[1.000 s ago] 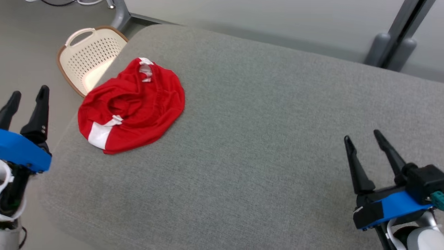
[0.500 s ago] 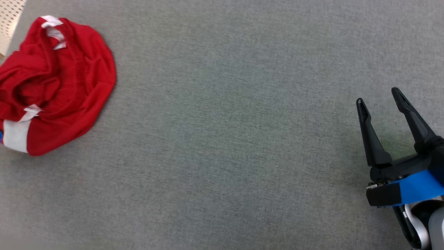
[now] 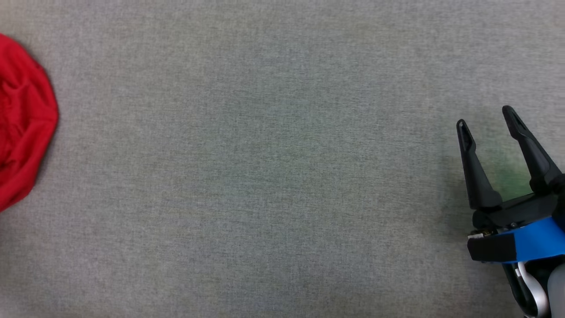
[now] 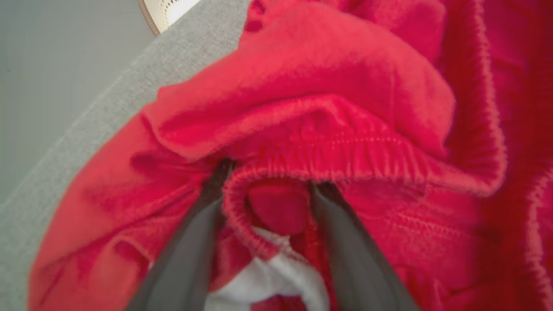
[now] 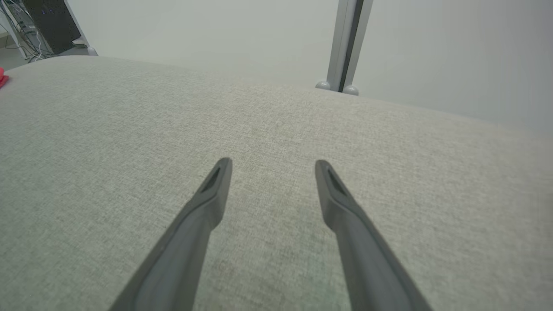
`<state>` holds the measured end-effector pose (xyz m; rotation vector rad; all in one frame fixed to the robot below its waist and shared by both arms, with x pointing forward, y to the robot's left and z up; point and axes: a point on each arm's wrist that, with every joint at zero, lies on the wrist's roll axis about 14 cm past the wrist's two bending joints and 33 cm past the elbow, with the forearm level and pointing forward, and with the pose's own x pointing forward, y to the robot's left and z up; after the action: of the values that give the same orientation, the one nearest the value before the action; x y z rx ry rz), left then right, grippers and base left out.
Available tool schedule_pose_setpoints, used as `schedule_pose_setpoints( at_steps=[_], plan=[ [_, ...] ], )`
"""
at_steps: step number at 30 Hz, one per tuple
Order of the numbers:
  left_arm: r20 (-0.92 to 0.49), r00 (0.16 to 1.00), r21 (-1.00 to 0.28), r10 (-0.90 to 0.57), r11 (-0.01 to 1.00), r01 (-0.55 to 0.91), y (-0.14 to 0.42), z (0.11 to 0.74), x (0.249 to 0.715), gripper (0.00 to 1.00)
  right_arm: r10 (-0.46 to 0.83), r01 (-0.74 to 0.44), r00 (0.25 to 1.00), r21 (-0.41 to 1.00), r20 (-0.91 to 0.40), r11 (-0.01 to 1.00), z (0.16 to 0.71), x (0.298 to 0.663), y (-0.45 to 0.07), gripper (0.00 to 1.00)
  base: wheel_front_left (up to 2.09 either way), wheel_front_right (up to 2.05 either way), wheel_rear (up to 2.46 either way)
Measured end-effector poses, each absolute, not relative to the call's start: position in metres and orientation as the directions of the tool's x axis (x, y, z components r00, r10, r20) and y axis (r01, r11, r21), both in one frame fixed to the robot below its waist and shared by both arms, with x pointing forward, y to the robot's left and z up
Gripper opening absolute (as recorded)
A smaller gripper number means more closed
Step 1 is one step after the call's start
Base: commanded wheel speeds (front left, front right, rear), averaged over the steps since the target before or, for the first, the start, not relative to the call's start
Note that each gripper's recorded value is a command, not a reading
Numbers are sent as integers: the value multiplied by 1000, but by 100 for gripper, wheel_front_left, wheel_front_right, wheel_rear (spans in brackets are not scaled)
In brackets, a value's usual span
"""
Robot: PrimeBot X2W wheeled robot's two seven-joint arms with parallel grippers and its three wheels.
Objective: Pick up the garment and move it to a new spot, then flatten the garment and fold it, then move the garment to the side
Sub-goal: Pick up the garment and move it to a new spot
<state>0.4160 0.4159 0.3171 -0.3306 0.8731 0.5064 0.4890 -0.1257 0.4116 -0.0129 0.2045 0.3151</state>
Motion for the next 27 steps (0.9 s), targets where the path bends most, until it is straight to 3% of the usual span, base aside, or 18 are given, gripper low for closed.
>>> schedule_pose_setpoints(
  at_steps=[6,16,22,27],
  plan=[
    [-760,587,-67,278,866,-496,417,338,424,0,288,-286,944,35,-161,957,429,483,-129,100,0,0,0],
    [-465,861,15,205,975,-224,397,478,480,0,278,-273,958,78,-75,959,470,458,-124,100,0,0,0],
    [-237,971,43,21,999,-11,329,586,500,0,277,-277,961,94,13,956,506,437,-119,100,0,0,0],
    [-39,983,66,-177,982,179,252,673,495,0,252,-258,965,102,72,961,530,418,-125,100,0,0,0]
  ],
)
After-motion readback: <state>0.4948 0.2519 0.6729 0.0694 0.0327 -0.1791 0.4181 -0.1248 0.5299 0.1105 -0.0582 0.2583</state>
